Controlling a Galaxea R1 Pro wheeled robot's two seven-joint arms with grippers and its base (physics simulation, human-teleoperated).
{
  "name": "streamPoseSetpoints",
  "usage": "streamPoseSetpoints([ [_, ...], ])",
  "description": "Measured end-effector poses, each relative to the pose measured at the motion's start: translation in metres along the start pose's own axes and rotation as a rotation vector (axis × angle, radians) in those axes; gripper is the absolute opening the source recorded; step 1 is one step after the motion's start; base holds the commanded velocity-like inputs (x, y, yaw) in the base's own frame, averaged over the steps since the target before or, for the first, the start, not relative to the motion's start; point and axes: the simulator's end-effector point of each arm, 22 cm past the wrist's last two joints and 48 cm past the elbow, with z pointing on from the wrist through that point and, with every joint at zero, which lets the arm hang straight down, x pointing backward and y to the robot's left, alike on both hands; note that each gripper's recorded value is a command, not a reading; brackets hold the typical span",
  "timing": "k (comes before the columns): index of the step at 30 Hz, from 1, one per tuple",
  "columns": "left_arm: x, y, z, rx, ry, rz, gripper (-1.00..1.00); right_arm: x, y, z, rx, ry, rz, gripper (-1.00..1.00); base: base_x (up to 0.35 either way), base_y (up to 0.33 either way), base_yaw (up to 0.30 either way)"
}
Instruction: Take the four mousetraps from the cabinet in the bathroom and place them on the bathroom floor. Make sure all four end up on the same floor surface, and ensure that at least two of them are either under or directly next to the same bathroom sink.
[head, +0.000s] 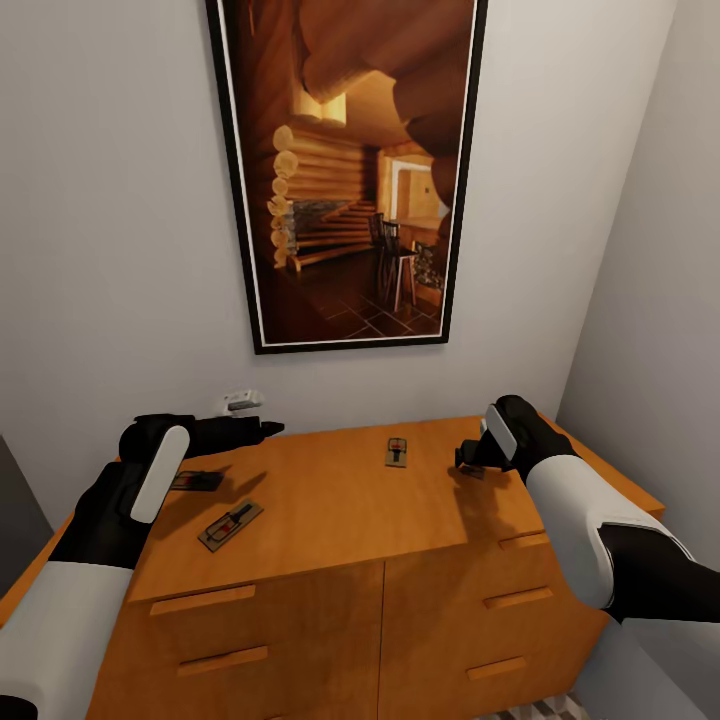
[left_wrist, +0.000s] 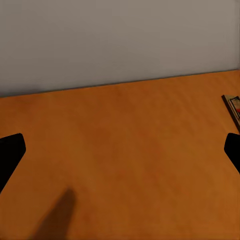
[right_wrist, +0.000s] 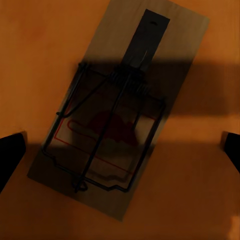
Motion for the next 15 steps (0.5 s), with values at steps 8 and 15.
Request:
streamPoseSetpoints([
  [8, 0.0001, -0.0006, 0.0002, 0.002, 0.000, -0.001, 1.00, 0.0003, 0.0002, 0.0001, 0.004, 0.001, -0.004, 1.00, 0.000, 0.000, 0.000],
  [15, 0.0001, -0.0008, 0.0002, 0.001, 0.000, 0.000, 1.00, 0.0006, -0.0001, 0.0002, 0.007, 0.001, -0.006, -1.00, 0.000, 0.000, 0.000],
])
